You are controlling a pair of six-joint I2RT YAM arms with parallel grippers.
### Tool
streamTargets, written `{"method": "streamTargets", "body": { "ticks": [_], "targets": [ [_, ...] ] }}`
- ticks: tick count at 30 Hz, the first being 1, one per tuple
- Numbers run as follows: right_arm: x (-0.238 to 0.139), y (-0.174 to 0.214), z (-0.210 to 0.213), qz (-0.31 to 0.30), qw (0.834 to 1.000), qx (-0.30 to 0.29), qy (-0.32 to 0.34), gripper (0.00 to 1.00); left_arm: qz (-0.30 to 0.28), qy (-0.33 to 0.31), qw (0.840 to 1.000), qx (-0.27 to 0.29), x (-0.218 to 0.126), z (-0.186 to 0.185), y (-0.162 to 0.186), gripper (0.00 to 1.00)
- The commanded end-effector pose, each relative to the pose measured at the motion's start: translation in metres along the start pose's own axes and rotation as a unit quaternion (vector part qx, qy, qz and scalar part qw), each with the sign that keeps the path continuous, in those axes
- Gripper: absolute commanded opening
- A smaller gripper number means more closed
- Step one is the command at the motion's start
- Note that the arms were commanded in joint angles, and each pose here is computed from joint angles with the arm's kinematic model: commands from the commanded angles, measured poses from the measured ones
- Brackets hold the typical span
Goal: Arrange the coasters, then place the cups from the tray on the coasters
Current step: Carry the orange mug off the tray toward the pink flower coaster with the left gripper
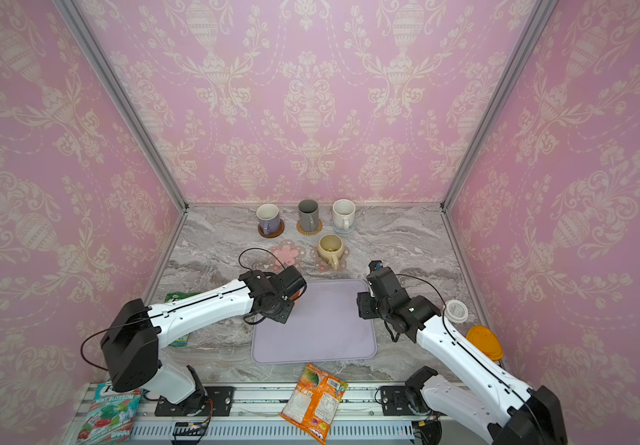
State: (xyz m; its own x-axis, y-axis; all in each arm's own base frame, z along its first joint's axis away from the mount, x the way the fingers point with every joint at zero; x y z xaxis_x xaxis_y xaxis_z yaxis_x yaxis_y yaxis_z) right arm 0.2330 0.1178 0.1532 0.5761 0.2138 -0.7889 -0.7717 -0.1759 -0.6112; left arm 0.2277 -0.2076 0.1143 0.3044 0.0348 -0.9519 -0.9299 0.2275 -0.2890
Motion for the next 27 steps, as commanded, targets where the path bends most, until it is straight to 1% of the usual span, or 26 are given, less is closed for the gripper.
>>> {"method": "streamTargets", "body": {
  "ticks": [1,3,9,17,22,27],
  "targets": [
    [0.001,0.001,-0.002,0.001,1.000,-0.005,0.002,0.61,-0.045,-0.041,0.998,0.006,-0.020,0.024,-0.015,0.00],
    [0.002,0.001,-0.003,0.000,1.000,-0.005,0.003,0.61,-0.048,-0.047,0.998,0.003,-0.021,0.030,-0.017,0.00],
    [0.004,0.000,-0.004,0.001,1.000,-0.006,0.005,0.61,-0.061,-0.036,0.997,-0.027,-0.023,0.044,-0.037,0.00],
    [0.005,-0.001,-0.010,0.004,1.000,-0.009,0.013,0.61,-0.083,-0.042,0.995,-0.034,-0.022,0.053,-0.078,0.00],
    [0.005,-0.001,-0.015,0.006,1.000,-0.007,0.019,0.61,-0.091,-0.015,0.995,-0.047,-0.015,0.051,-0.104,0.00],
    [0.005,0.000,-0.022,0.009,1.000,-0.004,0.026,0.61,-0.095,-0.010,0.994,-0.053,-0.009,0.054,-0.127,0.00]
  ]
}}
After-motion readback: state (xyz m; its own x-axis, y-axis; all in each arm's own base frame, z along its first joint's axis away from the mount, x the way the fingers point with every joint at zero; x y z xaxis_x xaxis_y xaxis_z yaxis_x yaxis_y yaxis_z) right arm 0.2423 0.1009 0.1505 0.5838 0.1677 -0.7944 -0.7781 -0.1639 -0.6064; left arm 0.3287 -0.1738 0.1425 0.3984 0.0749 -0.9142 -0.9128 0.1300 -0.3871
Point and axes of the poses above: each gripper's point midway between its finger pads, its own x axis out along the fingers, its own z axis along the line the jaws close on, y = z × x, the point moved 2 cm from there along -x, back along the fingers, and after that the axes turned 9 degrees about -x, right-handed, at the moved point
